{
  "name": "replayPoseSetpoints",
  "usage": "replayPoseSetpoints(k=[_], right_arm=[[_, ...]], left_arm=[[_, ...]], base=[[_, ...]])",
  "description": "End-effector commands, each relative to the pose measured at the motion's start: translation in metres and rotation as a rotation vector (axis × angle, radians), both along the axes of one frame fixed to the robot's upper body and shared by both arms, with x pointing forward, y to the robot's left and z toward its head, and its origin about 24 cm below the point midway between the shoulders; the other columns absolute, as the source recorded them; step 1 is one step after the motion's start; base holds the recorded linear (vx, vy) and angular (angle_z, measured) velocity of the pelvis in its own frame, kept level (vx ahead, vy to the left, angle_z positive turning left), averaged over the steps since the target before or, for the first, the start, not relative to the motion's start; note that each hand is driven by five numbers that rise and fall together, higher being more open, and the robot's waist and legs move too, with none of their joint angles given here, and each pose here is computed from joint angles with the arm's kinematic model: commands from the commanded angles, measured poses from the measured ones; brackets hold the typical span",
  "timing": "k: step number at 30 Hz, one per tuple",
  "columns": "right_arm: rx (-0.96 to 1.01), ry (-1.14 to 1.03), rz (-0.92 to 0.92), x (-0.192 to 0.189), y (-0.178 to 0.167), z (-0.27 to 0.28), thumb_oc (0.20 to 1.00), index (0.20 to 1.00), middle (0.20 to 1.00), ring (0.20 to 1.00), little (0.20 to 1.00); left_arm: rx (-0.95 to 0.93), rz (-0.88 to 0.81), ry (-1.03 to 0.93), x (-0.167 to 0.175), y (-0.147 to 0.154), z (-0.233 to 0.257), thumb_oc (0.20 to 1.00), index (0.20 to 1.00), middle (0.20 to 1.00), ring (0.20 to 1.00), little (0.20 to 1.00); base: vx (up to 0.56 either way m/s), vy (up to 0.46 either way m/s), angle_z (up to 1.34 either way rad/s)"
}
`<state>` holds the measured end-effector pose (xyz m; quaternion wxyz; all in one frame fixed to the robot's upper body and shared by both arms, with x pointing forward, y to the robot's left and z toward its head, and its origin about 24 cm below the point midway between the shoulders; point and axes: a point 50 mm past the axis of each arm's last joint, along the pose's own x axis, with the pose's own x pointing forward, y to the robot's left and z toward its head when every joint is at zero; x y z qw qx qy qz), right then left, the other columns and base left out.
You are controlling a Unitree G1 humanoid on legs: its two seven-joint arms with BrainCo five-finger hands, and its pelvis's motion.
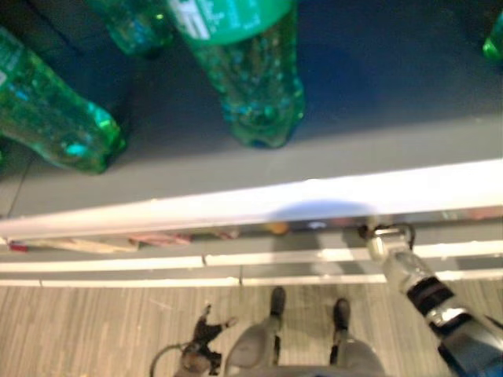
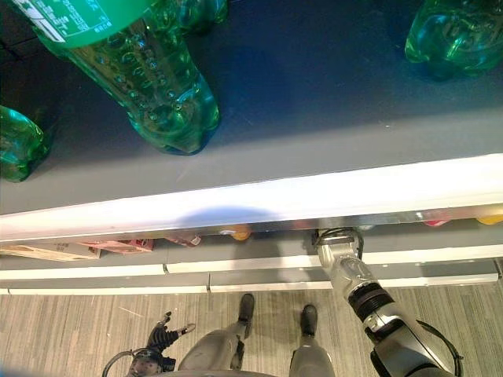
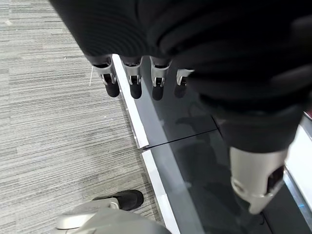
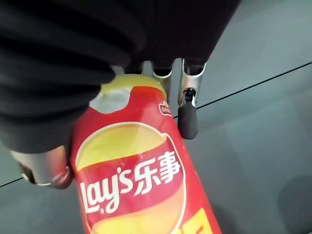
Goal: Put the goods on the table back onto the shelves and tidy them up.
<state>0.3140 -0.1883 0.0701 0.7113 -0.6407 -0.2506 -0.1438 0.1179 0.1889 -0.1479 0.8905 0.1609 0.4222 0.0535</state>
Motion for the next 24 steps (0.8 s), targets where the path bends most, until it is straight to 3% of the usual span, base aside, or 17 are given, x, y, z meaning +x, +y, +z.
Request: replayPoseSetpoints(k=[1, 24], right_arm=[[-0.039, -0.084, 0.012, -0.001, -0.003, 0.014, 0.200, 0.200, 0.200, 0.200, 0.200], [0.028, 0.071, 0.045, -0.025, 0.008, -0.027, 0.200, 0.200, 0.200, 0.200, 0.200]], left_arm=[[0.059, -0.080, -0.021, 0.014, 0.005, 0.003, 1.000, 1.000, 1.000, 1.000, 1.000], [0.058, -0.052, -0.002, 0.004, 0.007, 0.001, 1.000, 1.000, 1.000, 1.000, 1.000]], base=[[0.00, 0.000, 0.00], [0.00, 0.001, 0.00]])
